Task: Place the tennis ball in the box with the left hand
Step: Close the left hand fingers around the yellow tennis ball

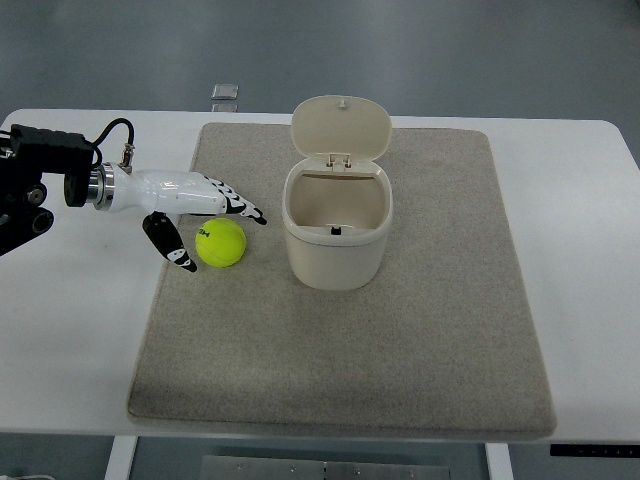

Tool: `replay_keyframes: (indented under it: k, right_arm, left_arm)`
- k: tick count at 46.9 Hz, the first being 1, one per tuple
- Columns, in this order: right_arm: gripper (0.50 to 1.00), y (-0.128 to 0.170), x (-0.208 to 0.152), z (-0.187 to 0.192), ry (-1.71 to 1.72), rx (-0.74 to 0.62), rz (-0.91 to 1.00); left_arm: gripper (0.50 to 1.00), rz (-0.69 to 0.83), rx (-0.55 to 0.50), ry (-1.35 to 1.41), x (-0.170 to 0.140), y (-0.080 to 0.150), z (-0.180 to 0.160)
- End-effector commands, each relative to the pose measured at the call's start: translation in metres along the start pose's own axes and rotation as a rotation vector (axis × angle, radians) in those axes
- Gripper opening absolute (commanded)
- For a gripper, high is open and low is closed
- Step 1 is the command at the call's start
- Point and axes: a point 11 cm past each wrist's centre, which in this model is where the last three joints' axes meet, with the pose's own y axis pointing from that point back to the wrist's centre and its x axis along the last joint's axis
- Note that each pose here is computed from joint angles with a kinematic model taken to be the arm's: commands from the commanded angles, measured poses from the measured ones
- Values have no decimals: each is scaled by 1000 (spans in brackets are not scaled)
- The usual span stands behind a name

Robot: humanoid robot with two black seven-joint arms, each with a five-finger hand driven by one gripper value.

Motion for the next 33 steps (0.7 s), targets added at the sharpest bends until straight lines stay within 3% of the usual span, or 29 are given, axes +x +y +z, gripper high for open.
replay_keyframes:
  k: [1,14,27,33]
  right_arm:
    - [901,0,0,0,1,0,0]
    - [901,0,0,0,0,0,0]
    - [901,0,0,0,0,0,0]
    - [901,0,0,0,0,0,0]
  left_arm:
    - [936,-16,4,-24,-2,-2,0]
    - [930,-24,10,-34,-4,-4,-1]
    - [857,-23,10,-35,-4,-4,-1]
    - [853,-6,10,-46,-3,-4,-1]
